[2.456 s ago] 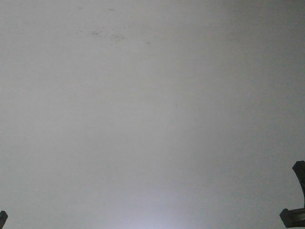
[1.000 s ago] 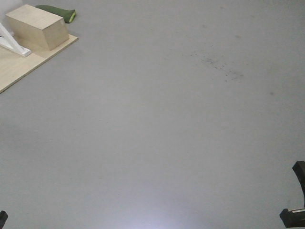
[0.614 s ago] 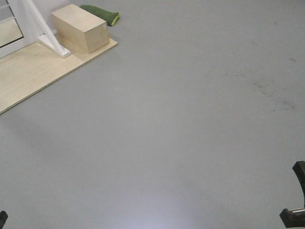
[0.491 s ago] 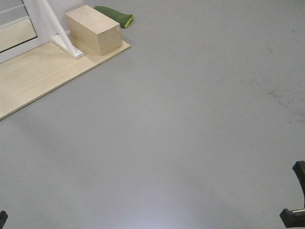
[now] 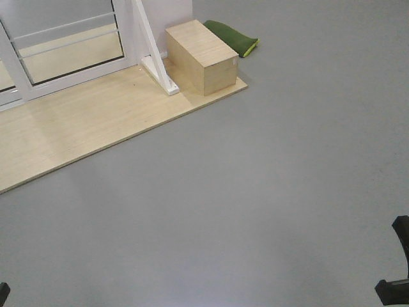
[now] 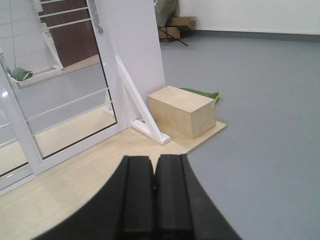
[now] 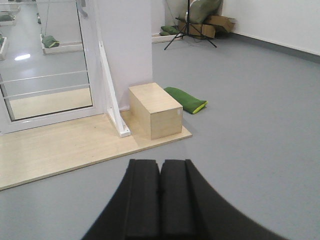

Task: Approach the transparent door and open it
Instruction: 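Drive toward the glass sliding door beside the wooden box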

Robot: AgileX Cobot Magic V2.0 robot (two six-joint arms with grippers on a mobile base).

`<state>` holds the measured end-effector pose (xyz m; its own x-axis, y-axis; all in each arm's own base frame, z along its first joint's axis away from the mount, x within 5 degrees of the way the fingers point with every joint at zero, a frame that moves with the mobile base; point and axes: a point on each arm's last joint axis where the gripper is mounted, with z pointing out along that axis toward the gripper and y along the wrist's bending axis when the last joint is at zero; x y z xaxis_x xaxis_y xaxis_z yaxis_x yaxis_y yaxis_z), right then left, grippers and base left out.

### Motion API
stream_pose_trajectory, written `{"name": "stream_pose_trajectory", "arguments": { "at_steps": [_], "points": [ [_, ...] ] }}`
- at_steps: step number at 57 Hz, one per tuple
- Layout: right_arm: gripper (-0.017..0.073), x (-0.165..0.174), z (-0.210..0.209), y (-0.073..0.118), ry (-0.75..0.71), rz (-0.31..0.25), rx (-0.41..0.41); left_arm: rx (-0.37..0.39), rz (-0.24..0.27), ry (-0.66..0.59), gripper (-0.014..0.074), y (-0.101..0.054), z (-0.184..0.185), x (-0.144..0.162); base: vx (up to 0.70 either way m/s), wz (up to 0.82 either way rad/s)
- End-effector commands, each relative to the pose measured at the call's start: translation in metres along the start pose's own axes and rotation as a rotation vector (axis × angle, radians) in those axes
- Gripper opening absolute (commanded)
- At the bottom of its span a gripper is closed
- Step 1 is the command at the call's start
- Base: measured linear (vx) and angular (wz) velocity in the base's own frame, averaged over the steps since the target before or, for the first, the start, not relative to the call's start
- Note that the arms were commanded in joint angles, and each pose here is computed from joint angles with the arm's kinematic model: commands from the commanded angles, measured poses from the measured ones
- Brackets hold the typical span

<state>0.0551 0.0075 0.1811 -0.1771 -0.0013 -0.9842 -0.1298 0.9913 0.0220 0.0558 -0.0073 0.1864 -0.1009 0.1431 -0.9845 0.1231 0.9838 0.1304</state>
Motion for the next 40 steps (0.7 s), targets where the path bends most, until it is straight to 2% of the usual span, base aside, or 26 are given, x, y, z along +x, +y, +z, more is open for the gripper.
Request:
{"name": "stream_pose_trajectory", "arguments": {
  "at_steps": [1,40],
  "points": [
    [-0.0004,-0.0074,-0.0012,-0.0002,-0.095,-0.006,0.003,-0.018,-0.008,-0.077,-0.0006,0.0015,-0.0007,-0.0043,0.52,0.14],
    [-0.0004,-0.0074,-0.0012,-0.0002,-0.095,-0.006,0.003,-0.018,-0.008,-0.077,-0.0006,0.0015,-0.0007,-0.0043,0.53,-0.01]
  ]
}}
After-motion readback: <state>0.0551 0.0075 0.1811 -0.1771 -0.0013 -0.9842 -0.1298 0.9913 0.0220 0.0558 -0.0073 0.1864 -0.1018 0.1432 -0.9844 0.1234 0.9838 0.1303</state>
